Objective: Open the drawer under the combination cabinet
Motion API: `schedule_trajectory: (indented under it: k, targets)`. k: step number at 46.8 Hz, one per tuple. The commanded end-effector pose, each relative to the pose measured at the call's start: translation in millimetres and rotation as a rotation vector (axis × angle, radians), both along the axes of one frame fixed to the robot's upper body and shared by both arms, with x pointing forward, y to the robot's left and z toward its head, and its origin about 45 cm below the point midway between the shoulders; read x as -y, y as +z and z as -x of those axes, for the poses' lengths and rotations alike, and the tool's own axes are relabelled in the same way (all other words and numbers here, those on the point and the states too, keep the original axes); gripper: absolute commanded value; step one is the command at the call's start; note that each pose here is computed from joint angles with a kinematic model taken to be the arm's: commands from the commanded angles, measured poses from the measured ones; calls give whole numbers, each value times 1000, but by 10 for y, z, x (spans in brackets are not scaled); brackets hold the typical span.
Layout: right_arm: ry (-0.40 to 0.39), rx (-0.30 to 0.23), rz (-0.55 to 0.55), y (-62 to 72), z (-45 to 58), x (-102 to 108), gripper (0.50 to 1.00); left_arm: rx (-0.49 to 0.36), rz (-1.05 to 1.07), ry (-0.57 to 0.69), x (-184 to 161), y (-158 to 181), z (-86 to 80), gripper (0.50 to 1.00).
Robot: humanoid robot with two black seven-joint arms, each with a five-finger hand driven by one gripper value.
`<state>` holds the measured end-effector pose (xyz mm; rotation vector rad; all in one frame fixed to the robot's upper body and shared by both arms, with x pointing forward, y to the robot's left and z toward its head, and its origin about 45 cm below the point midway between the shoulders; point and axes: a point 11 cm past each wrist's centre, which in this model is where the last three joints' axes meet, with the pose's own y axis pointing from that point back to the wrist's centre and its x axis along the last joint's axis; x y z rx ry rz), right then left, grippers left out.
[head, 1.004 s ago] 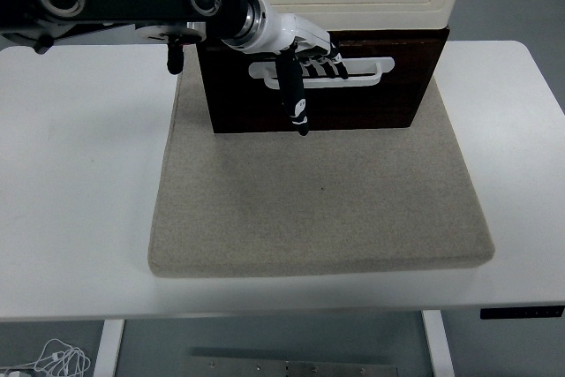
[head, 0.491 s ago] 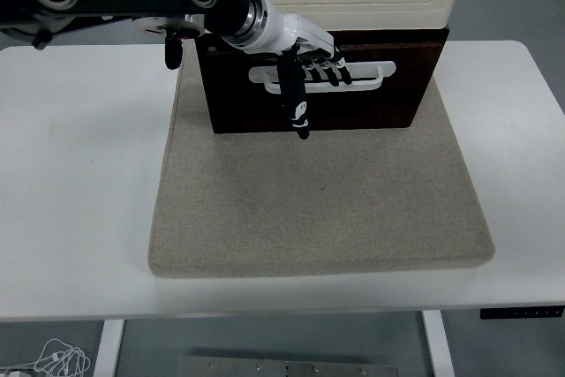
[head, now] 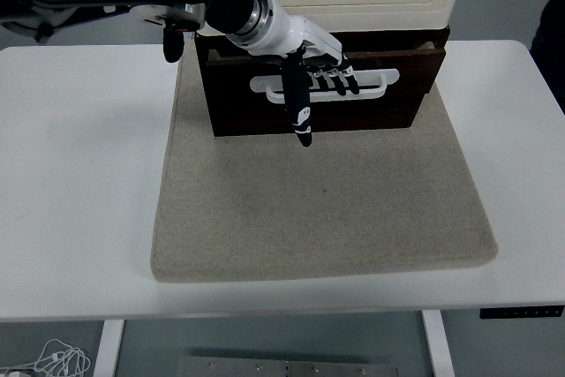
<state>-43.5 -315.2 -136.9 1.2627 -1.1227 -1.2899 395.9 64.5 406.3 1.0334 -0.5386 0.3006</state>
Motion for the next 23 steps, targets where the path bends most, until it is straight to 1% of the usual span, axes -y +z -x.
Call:
schedule_trajectory:
  k: [1,23]
  targets:
    - [0,0,0,0,2,0,926,-7,-5,-8,-3,2,10,1000]
    - [0,0,0,0,2,0,926,-43,-12,-65,42,50,87,1000]
